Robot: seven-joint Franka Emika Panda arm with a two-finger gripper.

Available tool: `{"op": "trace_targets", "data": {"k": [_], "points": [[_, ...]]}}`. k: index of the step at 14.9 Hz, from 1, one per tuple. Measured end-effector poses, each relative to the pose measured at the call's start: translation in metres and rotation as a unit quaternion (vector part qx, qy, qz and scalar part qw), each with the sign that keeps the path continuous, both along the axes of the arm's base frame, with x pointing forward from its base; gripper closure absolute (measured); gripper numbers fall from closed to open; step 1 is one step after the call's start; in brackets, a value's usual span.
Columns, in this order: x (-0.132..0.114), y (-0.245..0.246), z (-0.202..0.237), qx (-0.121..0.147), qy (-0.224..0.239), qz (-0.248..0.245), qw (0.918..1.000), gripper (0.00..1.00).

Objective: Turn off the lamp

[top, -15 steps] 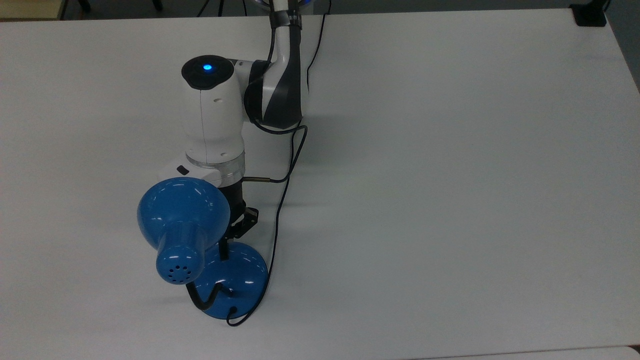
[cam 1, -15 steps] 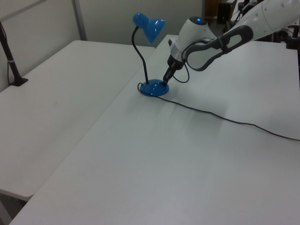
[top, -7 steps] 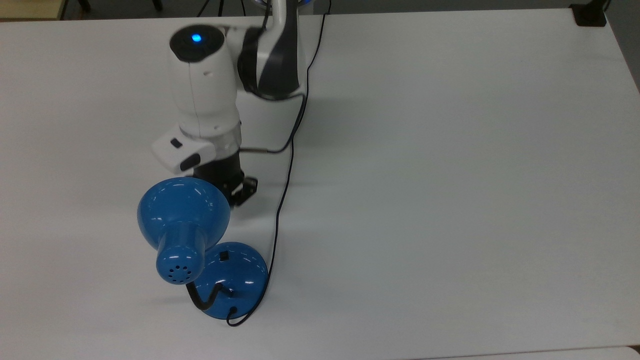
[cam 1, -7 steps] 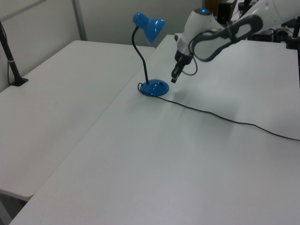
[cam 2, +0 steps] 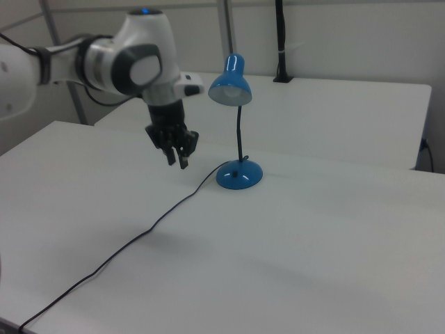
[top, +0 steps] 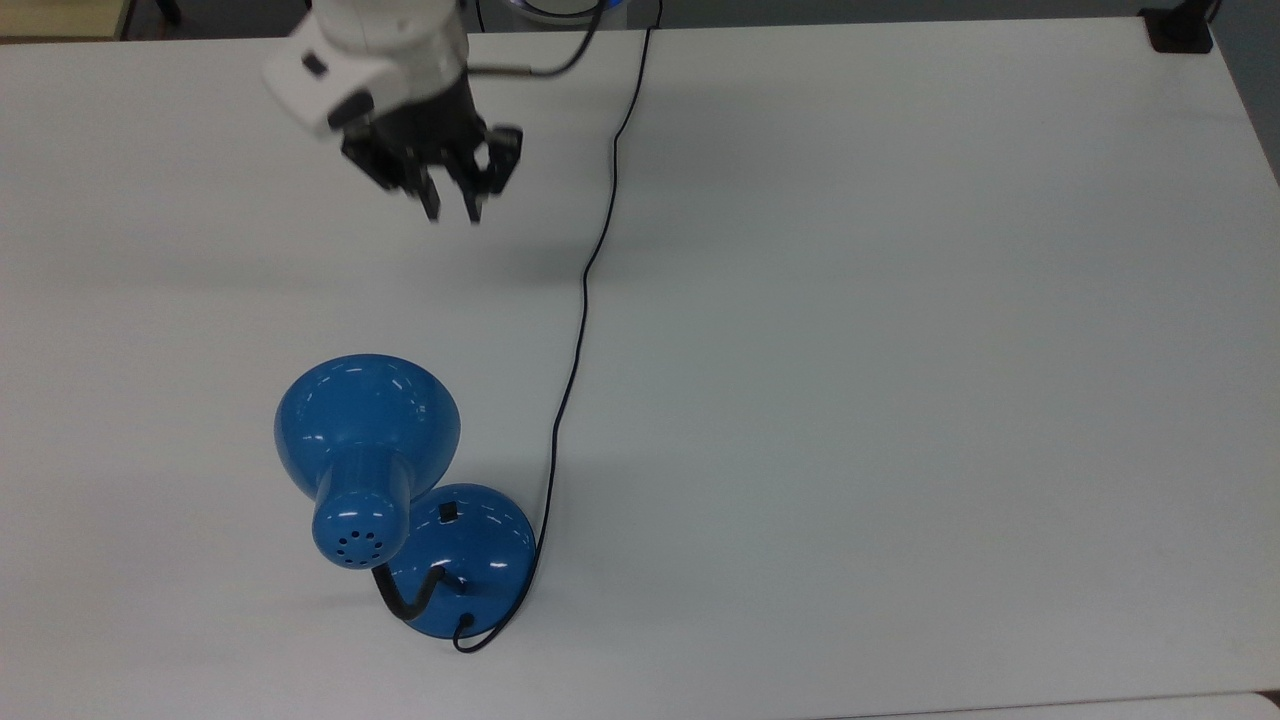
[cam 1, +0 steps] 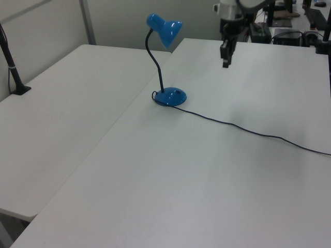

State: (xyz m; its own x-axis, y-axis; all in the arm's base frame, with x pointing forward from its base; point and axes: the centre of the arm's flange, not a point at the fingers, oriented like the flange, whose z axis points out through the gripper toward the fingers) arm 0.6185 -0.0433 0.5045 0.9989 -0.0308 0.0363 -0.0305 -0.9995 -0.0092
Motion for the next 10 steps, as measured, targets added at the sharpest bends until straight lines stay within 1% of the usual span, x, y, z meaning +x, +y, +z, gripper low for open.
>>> {"op": "trace_targets", "data": {"k": [1,3,5,6,7,10], "points": [[-0.011,-0.001,0.013,-0.006,0.001,-0.008,1.0000,0.56],[-0.032,-0.003,0.033,-0.011,0.007,-0.019,0.9997,0.36],[-0.047,-0.007,0.047,-0.017,0.015,-0.032,0.9992,0.15],[-0.051,-0.010,0.053,-0.018,0.012,-0.041,0.9989,0.02],[-0.052,-0.011,0.055,-0.020,0.011,-0.043,0.9988,0.00],[-0.050,-0.011,0.048,-0.022,0.017,-0.048,0.9985,0.00]]}}
